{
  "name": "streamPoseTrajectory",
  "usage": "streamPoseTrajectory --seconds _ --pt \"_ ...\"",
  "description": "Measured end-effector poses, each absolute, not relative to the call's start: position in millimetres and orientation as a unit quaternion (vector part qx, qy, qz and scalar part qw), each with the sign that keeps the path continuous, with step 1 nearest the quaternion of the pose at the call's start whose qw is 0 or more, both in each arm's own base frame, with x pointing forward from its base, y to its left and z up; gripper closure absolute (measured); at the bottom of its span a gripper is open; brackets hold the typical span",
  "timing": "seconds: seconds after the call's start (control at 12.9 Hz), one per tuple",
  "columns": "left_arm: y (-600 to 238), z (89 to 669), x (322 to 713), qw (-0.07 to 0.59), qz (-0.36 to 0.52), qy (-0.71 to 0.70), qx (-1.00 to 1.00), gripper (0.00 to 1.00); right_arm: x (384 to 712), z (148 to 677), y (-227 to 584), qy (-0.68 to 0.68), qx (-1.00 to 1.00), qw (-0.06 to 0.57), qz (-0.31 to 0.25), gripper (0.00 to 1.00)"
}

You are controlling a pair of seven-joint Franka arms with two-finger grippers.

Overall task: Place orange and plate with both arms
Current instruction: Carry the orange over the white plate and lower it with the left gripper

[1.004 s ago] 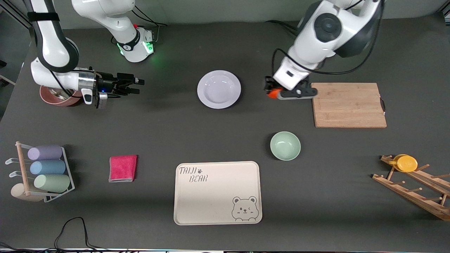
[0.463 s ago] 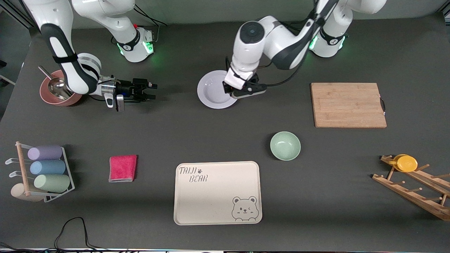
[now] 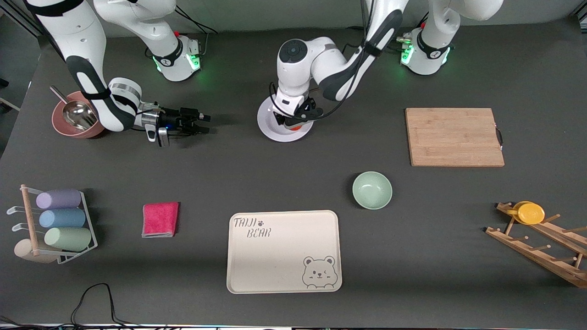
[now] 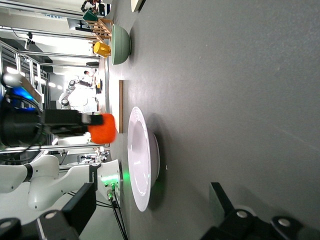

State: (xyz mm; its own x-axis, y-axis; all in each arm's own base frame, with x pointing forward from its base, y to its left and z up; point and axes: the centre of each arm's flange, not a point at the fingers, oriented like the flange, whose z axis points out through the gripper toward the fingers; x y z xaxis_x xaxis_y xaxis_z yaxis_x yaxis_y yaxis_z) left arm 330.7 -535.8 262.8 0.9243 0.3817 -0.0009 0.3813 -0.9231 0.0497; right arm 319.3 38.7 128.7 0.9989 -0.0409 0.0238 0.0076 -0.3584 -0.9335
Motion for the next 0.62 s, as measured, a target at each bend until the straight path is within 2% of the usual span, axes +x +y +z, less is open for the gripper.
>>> streamPoseTrajectory --seconds 0.23,0.39,0.54,0.62 --pt "-543.4 244.9 318.7 0.018 0.000 0.203 0.979 0.32 316.6 123.5 45.6 0.015 -0.822 0.569 -0.015 0.00" --pt "-549.7 235.6 306.2 0.012 -0.003 0.207 0.978 0.32 316.4 123.3 46.4 0.015 -0.822 0.569 -0.014 0.04" --pt "-554.3 226.0 299.0 0.010 -0.003 0.214 0.977 0.32 316.2 123.2 47.6 0.014 -0.822 0.569 -0.013 0.32" --pt "-554.7 222.0 298.3 0.009 -0.002 0.215 0.977 0.32 316.1 123.1 47.9 0.014 -0.822 0.569 -0.012 0.38"
